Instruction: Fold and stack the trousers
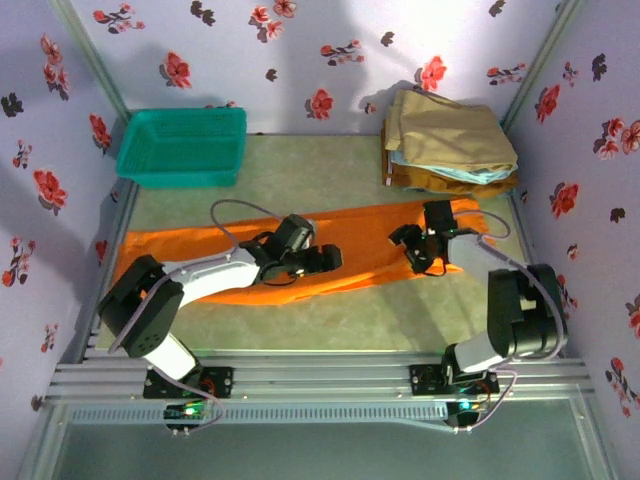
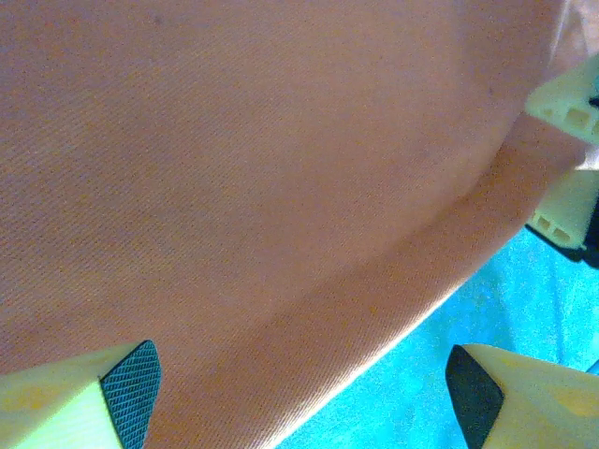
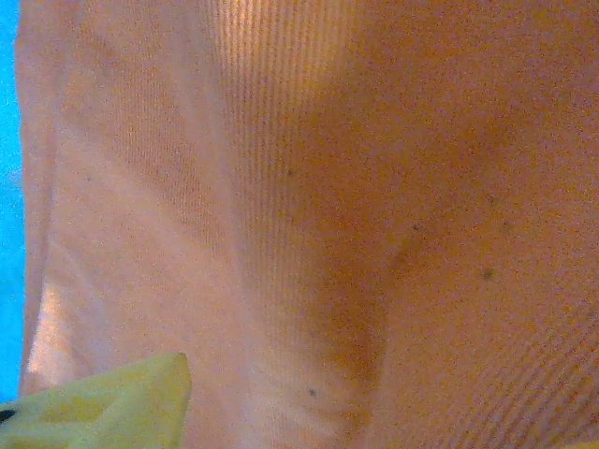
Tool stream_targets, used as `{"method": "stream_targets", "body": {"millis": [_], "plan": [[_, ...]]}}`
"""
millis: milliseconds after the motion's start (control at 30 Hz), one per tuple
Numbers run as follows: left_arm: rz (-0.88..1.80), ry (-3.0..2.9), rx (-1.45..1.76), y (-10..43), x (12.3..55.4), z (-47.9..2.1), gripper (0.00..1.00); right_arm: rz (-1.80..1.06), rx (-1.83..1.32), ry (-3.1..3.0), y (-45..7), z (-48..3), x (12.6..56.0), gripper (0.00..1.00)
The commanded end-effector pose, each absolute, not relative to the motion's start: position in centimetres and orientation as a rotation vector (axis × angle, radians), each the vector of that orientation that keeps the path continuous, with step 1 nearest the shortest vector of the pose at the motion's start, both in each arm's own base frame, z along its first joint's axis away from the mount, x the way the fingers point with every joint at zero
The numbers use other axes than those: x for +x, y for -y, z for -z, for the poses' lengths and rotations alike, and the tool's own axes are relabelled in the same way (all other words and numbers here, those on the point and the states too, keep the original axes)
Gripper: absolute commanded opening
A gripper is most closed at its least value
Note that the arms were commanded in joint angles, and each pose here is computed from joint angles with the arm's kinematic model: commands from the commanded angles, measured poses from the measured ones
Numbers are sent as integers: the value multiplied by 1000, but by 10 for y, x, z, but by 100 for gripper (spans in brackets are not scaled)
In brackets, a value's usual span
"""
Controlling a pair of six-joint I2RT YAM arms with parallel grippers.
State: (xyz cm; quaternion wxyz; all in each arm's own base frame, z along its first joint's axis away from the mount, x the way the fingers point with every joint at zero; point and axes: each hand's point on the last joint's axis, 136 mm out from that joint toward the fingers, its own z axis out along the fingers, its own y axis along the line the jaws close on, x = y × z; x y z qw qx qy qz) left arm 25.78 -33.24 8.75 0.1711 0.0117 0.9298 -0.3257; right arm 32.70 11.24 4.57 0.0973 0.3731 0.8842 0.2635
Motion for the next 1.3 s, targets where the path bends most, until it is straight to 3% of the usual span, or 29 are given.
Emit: {"method": "stream_targets", "body": {"millis": [0,367,667,1000,1267], "plan": [[1004,-2617,95,351,254,-103,82,-838,1044,-2634,-122,-53,342,67],[1116,-2555,233,412,224,-130,81,-809,1048,-2692,-115,-51,351,68],[1189,-2559,214,456,244,-103,77,-849,1035,-2699,-118,-53,350,66],[1277,-2488,127,463,283,-105,73,-830,983,-2730,-113,-57,342,66],[1345,-2518,95,468,295,-73,69,-786,942,-2684,-102,-79,317,66]]}}
